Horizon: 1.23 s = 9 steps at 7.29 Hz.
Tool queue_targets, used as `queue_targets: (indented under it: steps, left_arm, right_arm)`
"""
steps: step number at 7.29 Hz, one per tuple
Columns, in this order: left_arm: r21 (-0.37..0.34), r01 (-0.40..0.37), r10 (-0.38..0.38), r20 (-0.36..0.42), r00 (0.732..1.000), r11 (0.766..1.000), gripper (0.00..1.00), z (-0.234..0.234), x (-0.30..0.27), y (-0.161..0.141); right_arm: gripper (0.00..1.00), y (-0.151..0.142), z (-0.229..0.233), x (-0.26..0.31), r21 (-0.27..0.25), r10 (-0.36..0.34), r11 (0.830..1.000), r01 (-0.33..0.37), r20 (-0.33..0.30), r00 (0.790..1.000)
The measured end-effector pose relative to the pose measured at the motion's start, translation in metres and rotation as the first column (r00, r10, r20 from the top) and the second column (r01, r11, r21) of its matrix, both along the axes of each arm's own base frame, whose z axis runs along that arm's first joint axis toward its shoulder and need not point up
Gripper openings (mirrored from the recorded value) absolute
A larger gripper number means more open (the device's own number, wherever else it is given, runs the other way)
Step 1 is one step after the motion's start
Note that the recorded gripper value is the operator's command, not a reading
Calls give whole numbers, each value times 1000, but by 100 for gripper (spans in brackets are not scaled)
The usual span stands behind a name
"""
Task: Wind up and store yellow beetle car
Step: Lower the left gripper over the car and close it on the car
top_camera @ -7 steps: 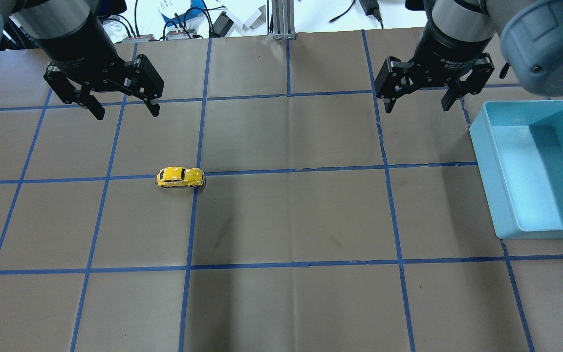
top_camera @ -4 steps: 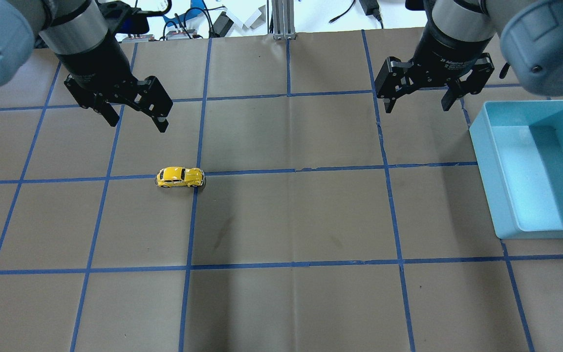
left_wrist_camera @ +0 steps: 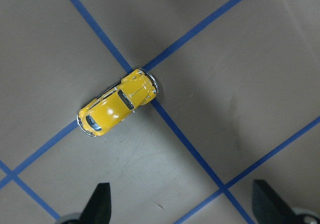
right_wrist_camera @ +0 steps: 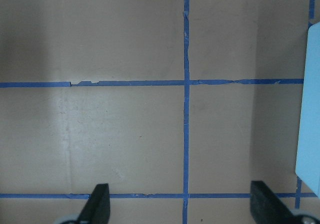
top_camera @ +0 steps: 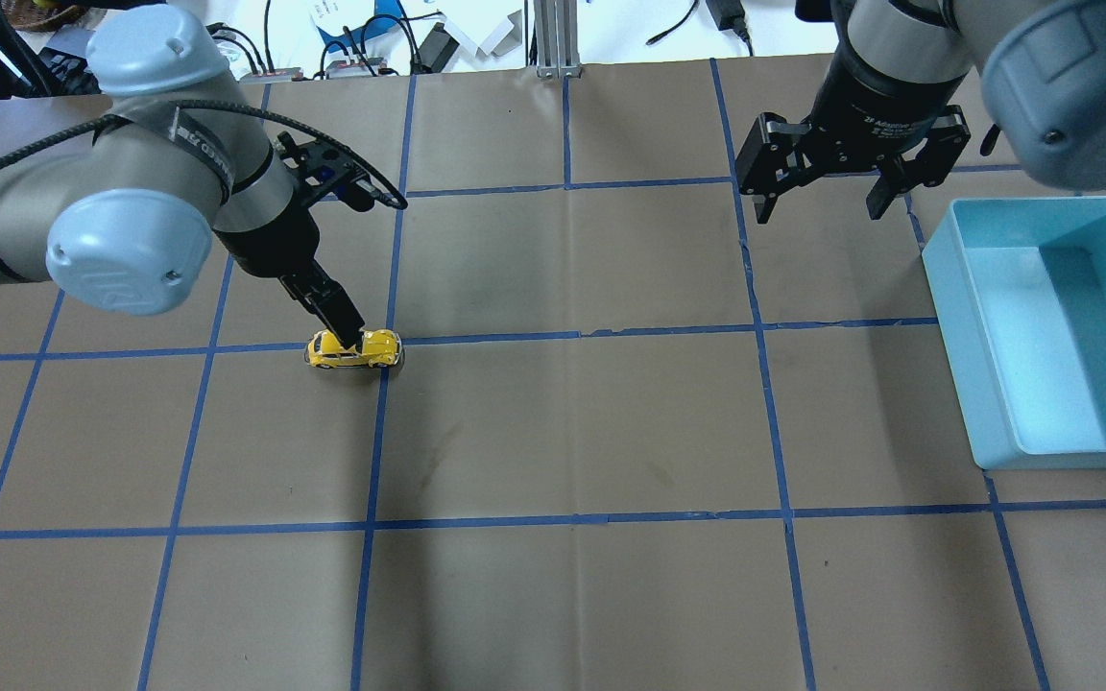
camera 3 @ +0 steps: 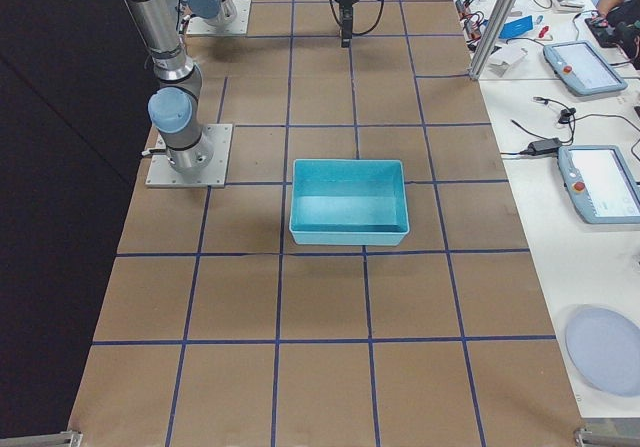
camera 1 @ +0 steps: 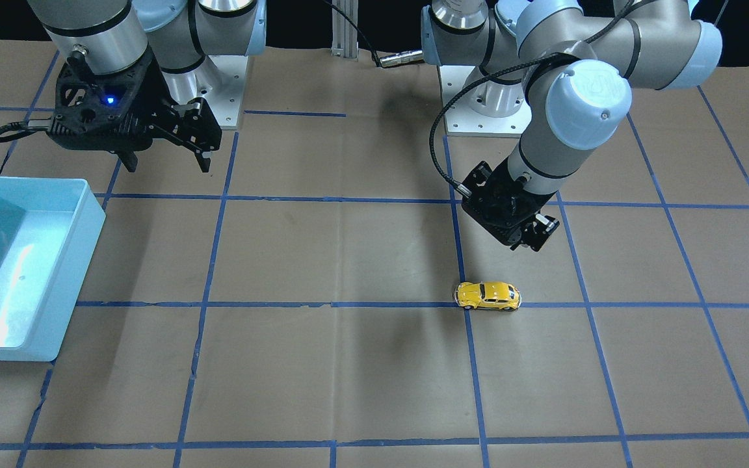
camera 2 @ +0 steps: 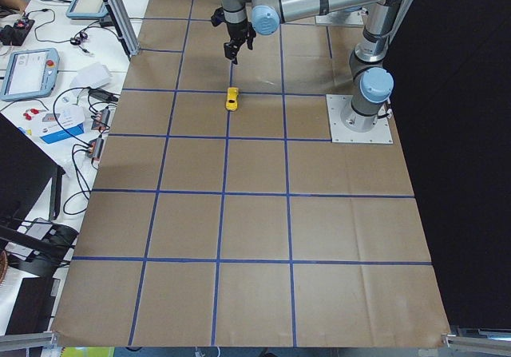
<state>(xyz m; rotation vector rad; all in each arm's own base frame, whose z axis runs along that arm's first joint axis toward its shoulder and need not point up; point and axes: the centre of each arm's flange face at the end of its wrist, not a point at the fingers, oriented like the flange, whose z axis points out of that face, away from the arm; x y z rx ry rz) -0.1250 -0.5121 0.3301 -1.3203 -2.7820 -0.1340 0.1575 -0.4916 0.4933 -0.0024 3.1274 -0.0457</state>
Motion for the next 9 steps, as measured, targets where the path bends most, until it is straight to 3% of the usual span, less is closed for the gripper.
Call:
queue_targets:
  steps: [1, 2, 4, 5, 6, 7, 9]
  left_arm:
    - [-31, 173, -174, -12, 985, 984, 95, -22, 3, -2]
    - [-64, 305, -306, -11, 952, 950, 95, -39, 7, -5]
    - [-77, 472, -474, -12, 880, 878, 95, -64, 11, -17]
    - [-87, 563, -566, -3, 825, 822, 95, -75, 13, -25]
    - [-95, 631, -632, 17, 775, 770, 95, -83, 16, -32]
    - [-93, 662, -663, 24, 748, 744, 95, -92, 17, -35]
    - [-76, 679, -680, 12, 733, 731, 90, -110, 19, -39]
  right_arm:
    - [100, 0, 0, 0, 0, 0, 1000, 0, 0, 1000]
    - [100, 0, 0, 0, 0, 0, 1000, 0, 0, 1000]
    - [100, 1, 1, 0, -1, 1, 1000, -1, 1, 1000]
    - [100, 1, 1, 0, -2, 1, 1000, -1, 1, 1000]
    - [100, 1, 1, 0, -1, 1, 1000, -1, 0, 1000]
    - [100, 1, 1, 0, -1, 1, 1000, -1, 0, 1000]
    - [100, 2, 1, 0, 1, 0, 1000, 0, 2, 1000]
